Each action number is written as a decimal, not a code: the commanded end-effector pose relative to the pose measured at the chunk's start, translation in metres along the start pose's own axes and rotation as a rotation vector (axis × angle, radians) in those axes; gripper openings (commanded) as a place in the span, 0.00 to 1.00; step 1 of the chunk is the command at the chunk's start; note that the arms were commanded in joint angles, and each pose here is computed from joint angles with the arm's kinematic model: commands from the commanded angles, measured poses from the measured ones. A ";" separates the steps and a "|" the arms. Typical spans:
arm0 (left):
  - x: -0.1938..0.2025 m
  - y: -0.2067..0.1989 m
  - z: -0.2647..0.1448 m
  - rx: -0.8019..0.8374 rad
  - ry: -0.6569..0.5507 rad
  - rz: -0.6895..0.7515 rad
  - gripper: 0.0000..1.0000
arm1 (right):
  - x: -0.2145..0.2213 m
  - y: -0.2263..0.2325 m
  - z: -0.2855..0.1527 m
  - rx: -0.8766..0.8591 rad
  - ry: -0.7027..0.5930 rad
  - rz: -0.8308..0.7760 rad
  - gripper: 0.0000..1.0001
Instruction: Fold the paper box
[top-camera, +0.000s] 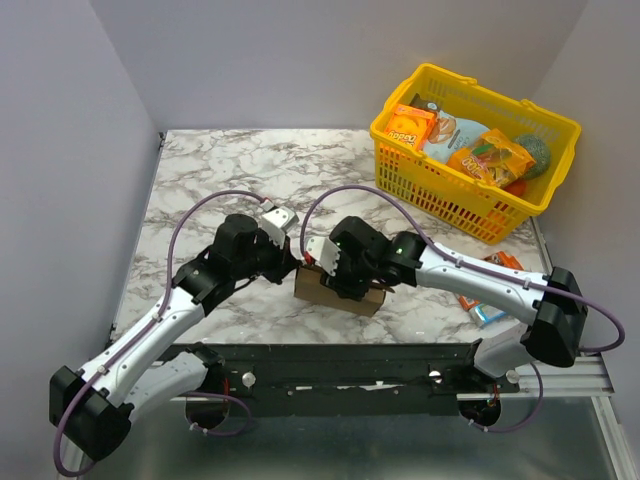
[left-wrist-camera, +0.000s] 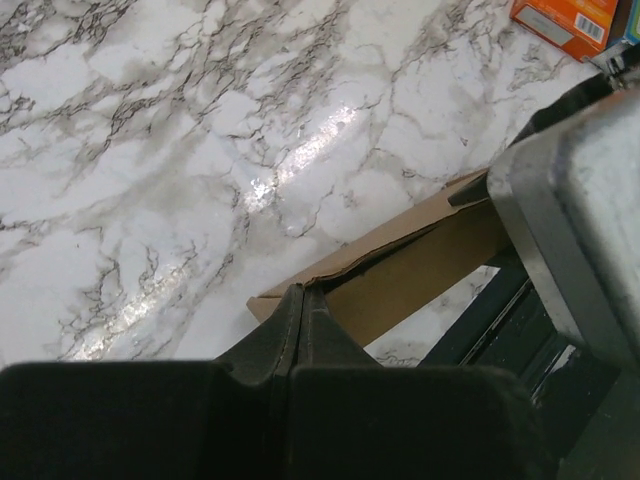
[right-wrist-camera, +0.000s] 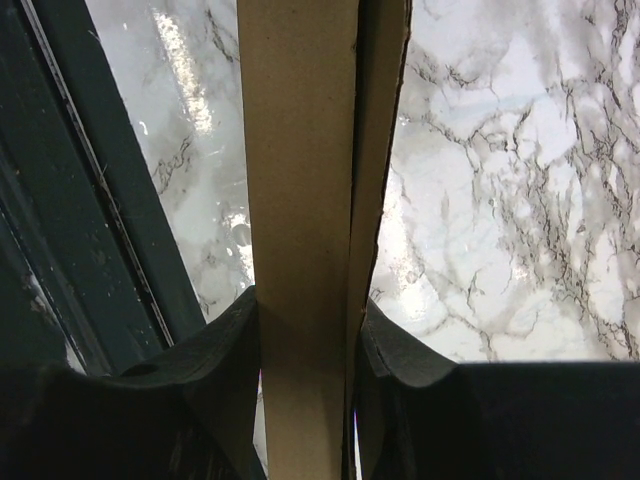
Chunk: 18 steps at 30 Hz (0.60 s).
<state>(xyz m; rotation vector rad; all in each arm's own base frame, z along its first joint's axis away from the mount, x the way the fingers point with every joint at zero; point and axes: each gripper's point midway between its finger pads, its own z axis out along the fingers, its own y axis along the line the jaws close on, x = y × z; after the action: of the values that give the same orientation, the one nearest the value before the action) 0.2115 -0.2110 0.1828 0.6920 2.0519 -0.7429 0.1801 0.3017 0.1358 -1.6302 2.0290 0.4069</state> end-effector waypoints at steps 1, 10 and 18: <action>-0.017 0.000 -0.002 -0.056 -0.008 -0.100 0.00 | 0.013 -0.013 0.011 0.060 0.075 0.015 0.40; -0.016 -0.001 0.007 -0.087 -0.022 -0.324 0.00 | 0.017 -0.022 0.017 0.114 0.103 0.050 0.39; -0.011 0.000 0.008 -0.102 -0.075 -0.491 0.00 | 0.021 -0.021 0.023 0.109 0.119 0.060 0.39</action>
<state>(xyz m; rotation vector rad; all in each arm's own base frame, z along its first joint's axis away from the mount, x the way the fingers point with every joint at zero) 0.2240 -0.2075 0.1707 0.2256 2.2373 -0.7734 0.1908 0.3081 0.1290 -1.5579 2.0822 0.3649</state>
